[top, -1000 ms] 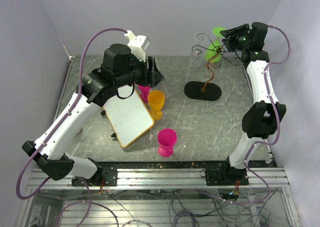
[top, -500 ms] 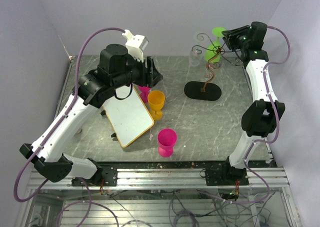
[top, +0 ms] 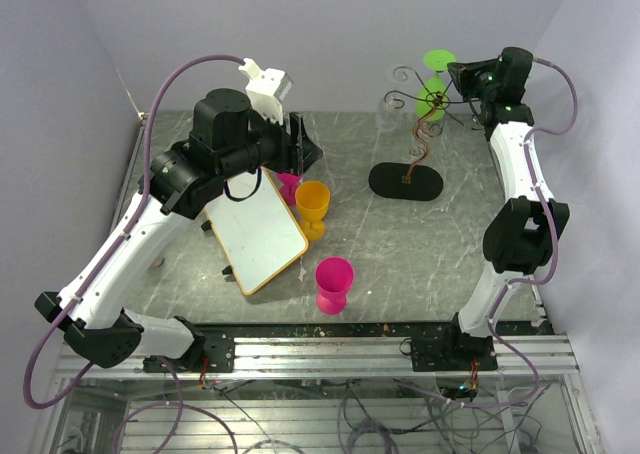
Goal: Take the wine glass off the wine glass rack
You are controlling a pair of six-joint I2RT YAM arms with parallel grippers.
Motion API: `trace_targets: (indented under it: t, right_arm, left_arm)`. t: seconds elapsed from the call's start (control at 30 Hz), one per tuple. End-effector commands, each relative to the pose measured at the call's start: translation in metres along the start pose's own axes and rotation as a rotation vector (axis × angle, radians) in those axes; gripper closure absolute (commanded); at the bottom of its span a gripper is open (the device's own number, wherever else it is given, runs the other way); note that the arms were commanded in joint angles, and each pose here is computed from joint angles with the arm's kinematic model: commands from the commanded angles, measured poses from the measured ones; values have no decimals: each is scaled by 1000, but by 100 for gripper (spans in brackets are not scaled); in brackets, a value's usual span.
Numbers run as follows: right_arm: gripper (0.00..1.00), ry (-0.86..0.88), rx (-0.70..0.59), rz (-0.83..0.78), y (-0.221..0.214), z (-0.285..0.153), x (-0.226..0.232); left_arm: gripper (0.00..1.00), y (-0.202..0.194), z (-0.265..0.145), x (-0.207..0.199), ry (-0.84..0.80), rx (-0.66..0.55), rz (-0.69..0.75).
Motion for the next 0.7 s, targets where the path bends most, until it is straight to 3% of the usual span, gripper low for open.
trace_targets:
  t: [0.0,0.27,0.67]
  right_arm:
    - [100,76,-57,68,15,-9,18]
    - [100,74,-102,66,29,-20,21]
    - [100,103,-13,52,8,-58,23]
  left_arm:
    - [34,15,-11,3,22,-53,13]
    - [34,15,-12,4,27,-53,11]
    - [33,12,-7,2,12,-49,2]
Point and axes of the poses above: each gripper's point midway between its finger pads, its own z axis out along the fingers, its own x axis along the line the jaws close on, y = z × x, the point moved 4 cm from there along -z, back along the fingers, and after that the axes turned 13 degrees about z, right-handed, at the moved point
